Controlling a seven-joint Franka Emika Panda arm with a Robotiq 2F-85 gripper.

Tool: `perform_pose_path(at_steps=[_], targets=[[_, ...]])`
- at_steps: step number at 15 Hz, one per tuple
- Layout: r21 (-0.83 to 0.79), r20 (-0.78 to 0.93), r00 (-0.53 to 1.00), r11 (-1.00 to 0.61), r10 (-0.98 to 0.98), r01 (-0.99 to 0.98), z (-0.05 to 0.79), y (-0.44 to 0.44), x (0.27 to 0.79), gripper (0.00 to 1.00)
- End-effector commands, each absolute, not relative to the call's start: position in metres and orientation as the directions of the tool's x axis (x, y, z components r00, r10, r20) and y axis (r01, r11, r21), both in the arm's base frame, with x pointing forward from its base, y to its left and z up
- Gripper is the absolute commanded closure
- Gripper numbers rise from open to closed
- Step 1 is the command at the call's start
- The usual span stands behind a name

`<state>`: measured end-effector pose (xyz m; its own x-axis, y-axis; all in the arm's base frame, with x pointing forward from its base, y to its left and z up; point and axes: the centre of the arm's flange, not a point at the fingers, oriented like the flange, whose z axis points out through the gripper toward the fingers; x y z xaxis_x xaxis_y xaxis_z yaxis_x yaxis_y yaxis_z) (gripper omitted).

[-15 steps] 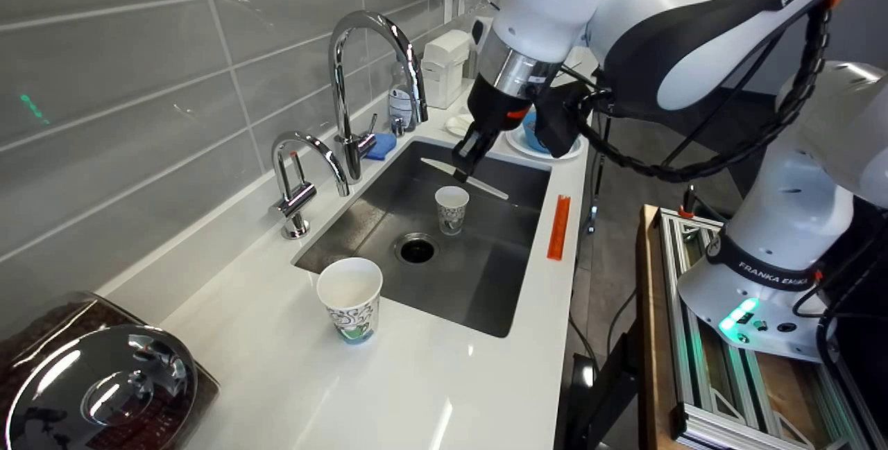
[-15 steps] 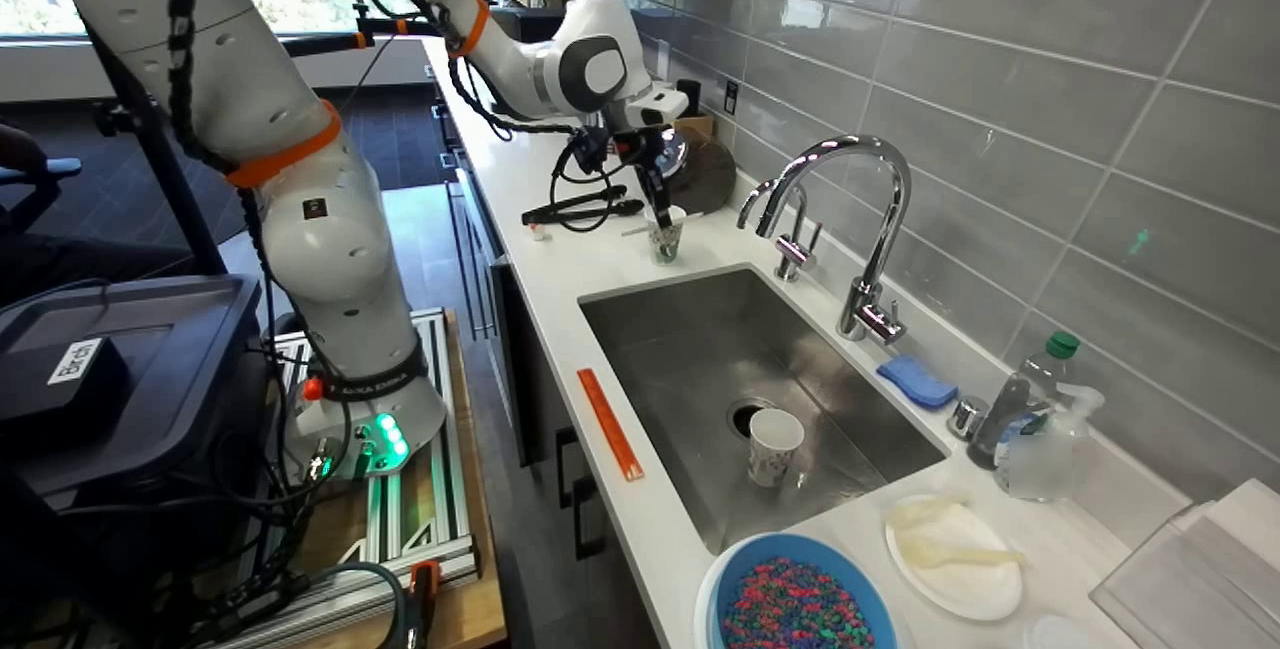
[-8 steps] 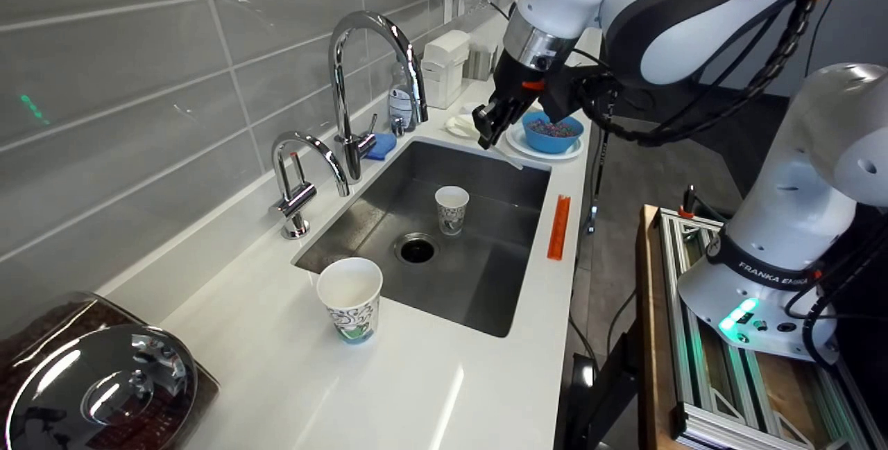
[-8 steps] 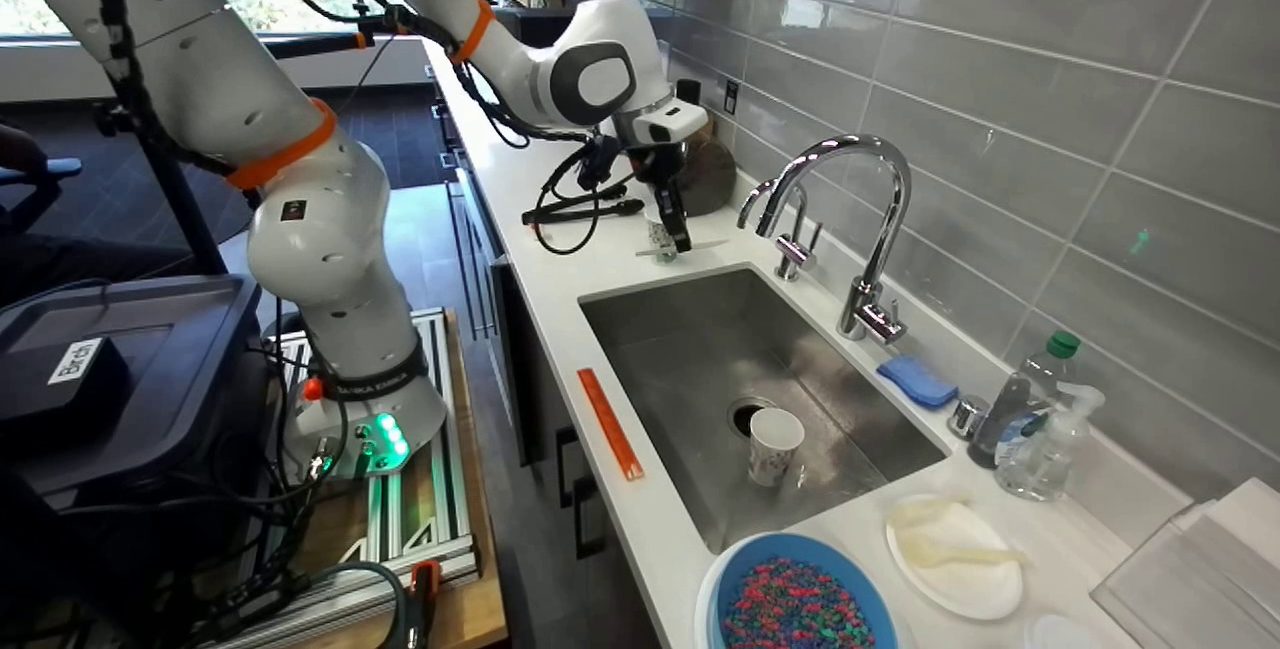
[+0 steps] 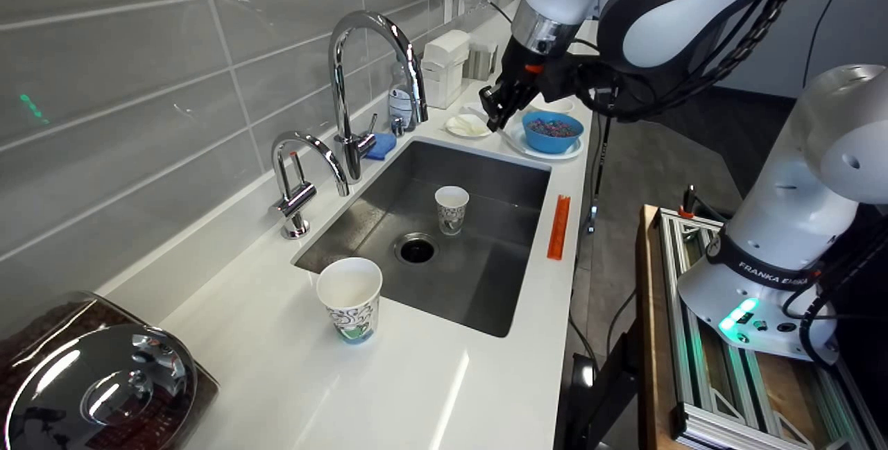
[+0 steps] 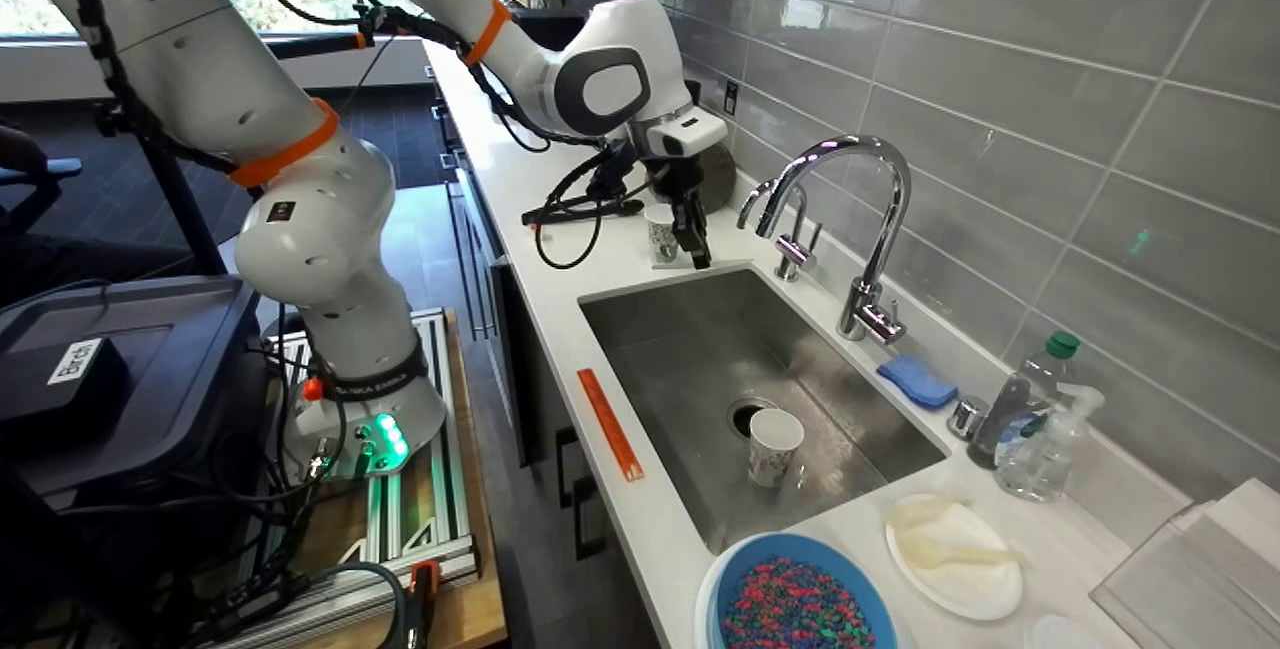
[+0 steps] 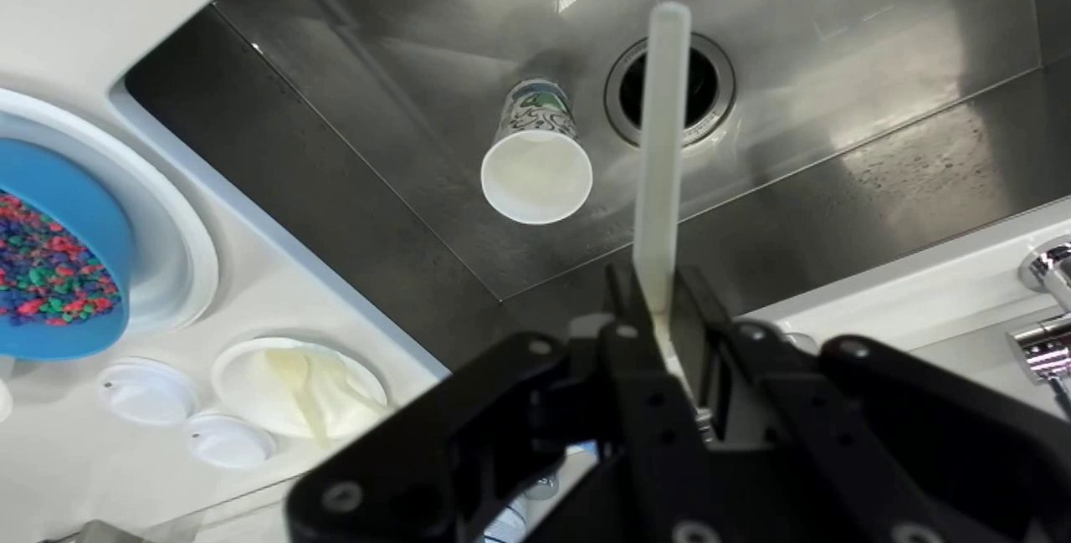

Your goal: Pick up the plastic knife and put it on the white plate on the right

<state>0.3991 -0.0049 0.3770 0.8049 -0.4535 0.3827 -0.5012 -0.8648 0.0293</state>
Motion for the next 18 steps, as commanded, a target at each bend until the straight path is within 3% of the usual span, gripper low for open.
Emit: perform_pose_path(at_steps=[1,2,3,10,18], targets=[[0.029,0.383,0.805,-0.865,-0.454,-0.502,0.377,-0.005,0.399,0.85],[0.029,0.383,0.804,-0.865,-0.454,-0.502,0.377,-0.005,0.399,0.85],[0.022,0.385,0.783,-0.844,-0.488,-0.536,0.378,-0.012,0.404,0.96],[-0.061,0.401,0.543,-0.613,-0.738,-0.787,0.401,-0.148,0.465,0.96],[0.043,0.35,0.705,-0.741,-0.617,-0.67,0.351,-0.197,0.526,0.96]])
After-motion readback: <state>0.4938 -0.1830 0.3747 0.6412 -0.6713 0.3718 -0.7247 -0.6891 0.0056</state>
